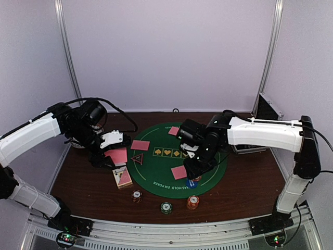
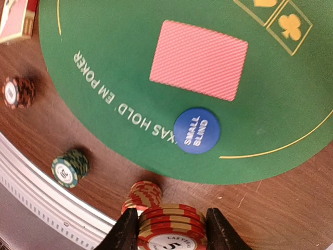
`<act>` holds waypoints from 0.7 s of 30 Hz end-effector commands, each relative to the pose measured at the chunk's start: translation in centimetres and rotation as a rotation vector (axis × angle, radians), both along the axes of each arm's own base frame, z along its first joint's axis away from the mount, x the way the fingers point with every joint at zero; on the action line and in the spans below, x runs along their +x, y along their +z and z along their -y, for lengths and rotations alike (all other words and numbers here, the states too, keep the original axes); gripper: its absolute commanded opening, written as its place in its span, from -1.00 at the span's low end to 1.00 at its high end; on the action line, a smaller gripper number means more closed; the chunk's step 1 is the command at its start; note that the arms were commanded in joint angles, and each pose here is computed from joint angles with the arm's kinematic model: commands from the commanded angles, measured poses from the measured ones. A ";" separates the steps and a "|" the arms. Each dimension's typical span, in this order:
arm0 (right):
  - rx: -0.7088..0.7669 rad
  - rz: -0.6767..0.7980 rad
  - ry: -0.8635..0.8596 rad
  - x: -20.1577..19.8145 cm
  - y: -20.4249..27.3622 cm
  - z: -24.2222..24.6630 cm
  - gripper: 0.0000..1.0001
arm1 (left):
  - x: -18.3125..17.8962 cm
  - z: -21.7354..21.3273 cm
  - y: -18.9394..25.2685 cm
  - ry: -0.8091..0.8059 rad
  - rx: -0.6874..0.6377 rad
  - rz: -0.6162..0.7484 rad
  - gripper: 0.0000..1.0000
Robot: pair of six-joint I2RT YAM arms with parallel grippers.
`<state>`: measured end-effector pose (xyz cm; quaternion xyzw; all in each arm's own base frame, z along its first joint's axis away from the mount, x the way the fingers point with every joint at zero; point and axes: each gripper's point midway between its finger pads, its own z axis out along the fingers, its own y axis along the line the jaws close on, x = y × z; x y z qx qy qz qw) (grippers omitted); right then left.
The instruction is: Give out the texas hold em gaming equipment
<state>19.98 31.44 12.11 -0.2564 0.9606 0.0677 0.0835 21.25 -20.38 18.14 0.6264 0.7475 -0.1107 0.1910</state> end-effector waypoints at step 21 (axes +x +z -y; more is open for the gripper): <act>0.042 0.144 -0.324 29.3 -4.8 2.7 -0.88 | 0.5 0.9 1.2 -0.005 -0.045 0.019 -1.00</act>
